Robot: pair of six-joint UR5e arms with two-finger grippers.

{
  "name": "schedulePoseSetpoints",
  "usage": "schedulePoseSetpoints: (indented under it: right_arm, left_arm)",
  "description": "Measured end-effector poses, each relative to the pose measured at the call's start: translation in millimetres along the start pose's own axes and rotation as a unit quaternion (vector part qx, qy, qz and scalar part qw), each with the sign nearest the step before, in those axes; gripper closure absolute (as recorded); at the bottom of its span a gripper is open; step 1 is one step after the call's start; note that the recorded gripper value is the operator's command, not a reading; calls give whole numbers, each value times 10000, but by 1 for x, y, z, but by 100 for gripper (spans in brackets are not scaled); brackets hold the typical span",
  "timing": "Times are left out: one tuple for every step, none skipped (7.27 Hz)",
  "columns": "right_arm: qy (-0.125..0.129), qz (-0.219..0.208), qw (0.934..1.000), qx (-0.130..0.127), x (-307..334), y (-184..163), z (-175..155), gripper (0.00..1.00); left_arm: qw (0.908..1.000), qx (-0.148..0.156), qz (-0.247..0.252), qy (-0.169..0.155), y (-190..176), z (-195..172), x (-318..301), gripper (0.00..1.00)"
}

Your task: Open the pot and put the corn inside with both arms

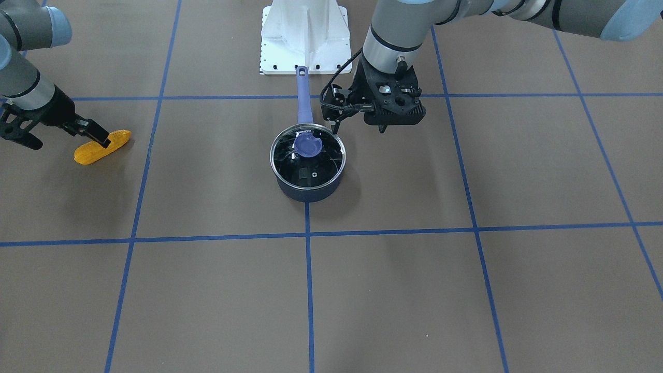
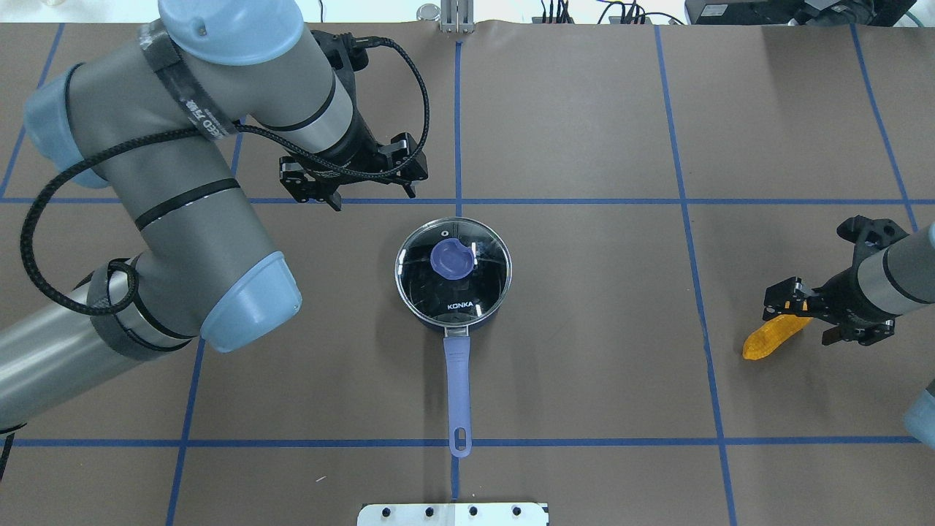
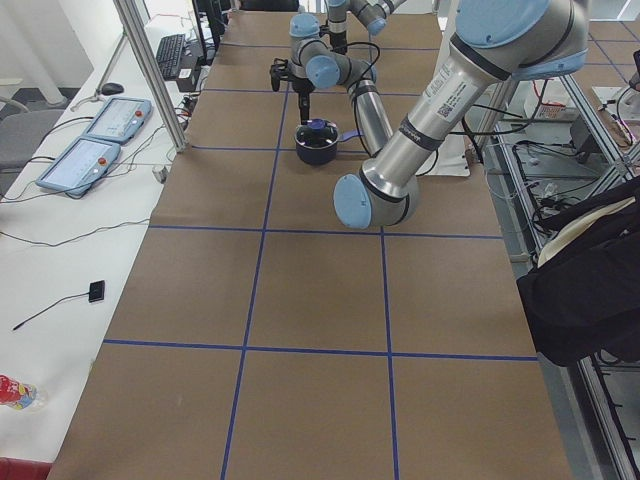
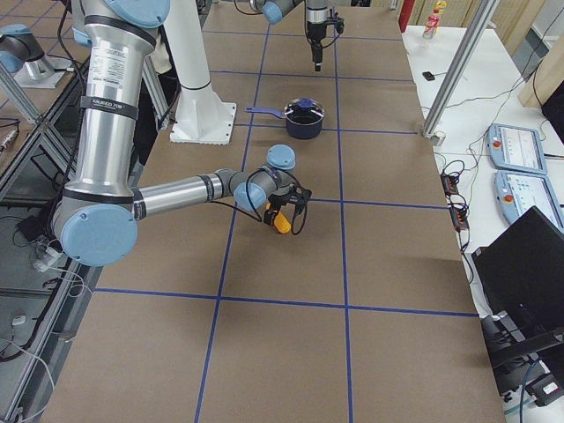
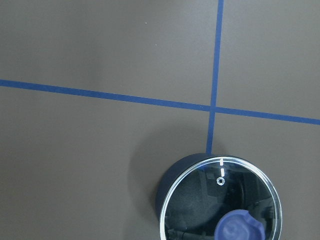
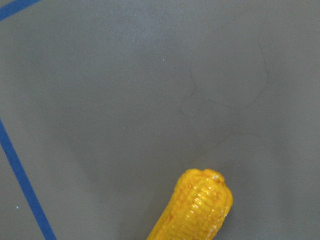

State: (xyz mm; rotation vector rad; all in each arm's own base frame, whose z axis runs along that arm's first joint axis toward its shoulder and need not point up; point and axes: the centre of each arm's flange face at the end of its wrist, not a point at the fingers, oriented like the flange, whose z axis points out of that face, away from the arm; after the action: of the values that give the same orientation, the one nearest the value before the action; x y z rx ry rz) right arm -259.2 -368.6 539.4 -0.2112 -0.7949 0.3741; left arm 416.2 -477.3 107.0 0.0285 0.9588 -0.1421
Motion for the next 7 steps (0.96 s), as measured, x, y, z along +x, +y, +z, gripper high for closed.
schedulePoseSetpoints:
  right_arm:
    - [62,-39,10000,-22,0,6,7,0]
    - [118,-66,9999,-35,0,10,12,0]
    - [158,-77,9998,-46,1,11,16,0]
    - [187,-77,9998,-47,2,12,19,0]
    - [202,-75,9998,-39,3,11,21,0]
    - [202,-76,9998,-36,2,11,21,0]
    - [196,-84,9998,-36,1,11,21,0]
  left_arm:
    - [10000,1,1,-21,1,4,4,2]
    - [10000,-8,6,-58,2,10,8,2]
    - [10000,10,7,-90,4,20,13,2]
    - [10000,57,-24,-76,6,30,21,2]
    - [9999,83,-69,-26,7,37,28,2]
    - [9999,92,-87,8,8,39,32,2]
    - [9999,97,-94,22,8,40,34,2]
